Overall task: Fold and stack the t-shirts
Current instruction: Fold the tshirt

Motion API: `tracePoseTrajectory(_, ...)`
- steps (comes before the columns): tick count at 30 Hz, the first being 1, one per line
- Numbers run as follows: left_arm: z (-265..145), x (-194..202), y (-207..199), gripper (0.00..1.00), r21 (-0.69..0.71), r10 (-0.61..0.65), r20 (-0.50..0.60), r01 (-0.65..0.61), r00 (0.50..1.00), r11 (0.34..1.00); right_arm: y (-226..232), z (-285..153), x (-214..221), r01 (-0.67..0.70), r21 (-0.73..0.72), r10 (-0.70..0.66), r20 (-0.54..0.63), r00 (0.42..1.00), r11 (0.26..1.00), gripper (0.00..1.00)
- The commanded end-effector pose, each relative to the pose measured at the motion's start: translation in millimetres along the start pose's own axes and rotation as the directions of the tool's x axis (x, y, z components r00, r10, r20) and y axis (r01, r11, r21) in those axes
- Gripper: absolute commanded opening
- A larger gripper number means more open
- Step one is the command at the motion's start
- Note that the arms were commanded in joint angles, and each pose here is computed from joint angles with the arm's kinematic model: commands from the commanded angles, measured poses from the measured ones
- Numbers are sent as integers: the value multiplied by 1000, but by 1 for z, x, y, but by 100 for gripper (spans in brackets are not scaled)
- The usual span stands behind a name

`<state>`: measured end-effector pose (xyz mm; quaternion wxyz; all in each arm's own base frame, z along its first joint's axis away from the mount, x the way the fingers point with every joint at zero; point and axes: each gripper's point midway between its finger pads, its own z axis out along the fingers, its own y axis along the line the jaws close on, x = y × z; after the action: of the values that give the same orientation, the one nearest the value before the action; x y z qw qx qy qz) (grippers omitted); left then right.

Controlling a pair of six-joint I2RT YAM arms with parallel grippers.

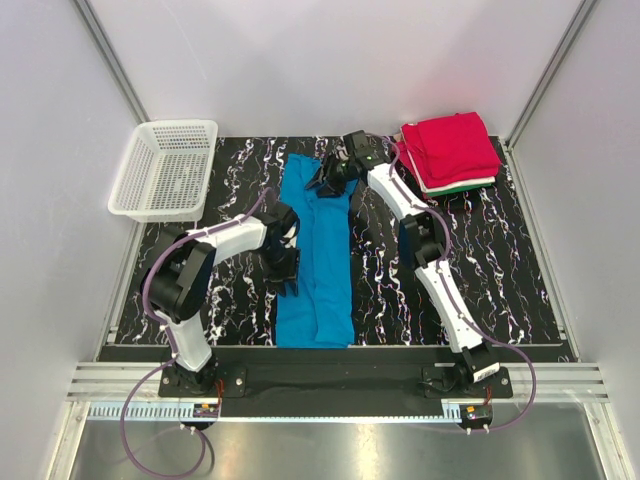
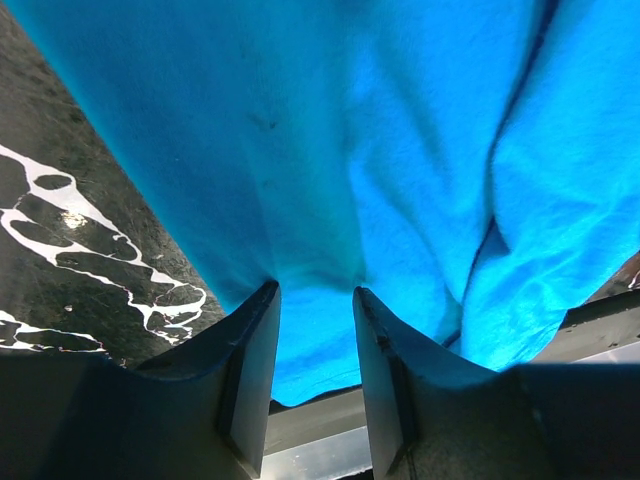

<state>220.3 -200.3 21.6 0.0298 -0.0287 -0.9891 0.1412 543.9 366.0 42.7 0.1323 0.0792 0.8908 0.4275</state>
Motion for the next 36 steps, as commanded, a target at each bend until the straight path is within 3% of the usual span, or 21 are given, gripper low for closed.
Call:
tracePoseTrajectory(1, 2, -1, -4, 40, 27, 22, 7, -22, 1000, 999, 35, 1, 12, 41, -80, -43, -24, 999, 996, 51)
tracePoseTrajectory(20, 9, 1, -4, 40, 37, 16, -8, -16, 1000, 999, 79, -19, 9, 88, -159, -88, 6, 996, 983, 51)
tracePoseTrajectory(36, 12, 2, -4, 39, 39, 4, -9, -4, 1000, 999, 99, -23, 60, 155, -169, -176, -114, 978, 973, 50)
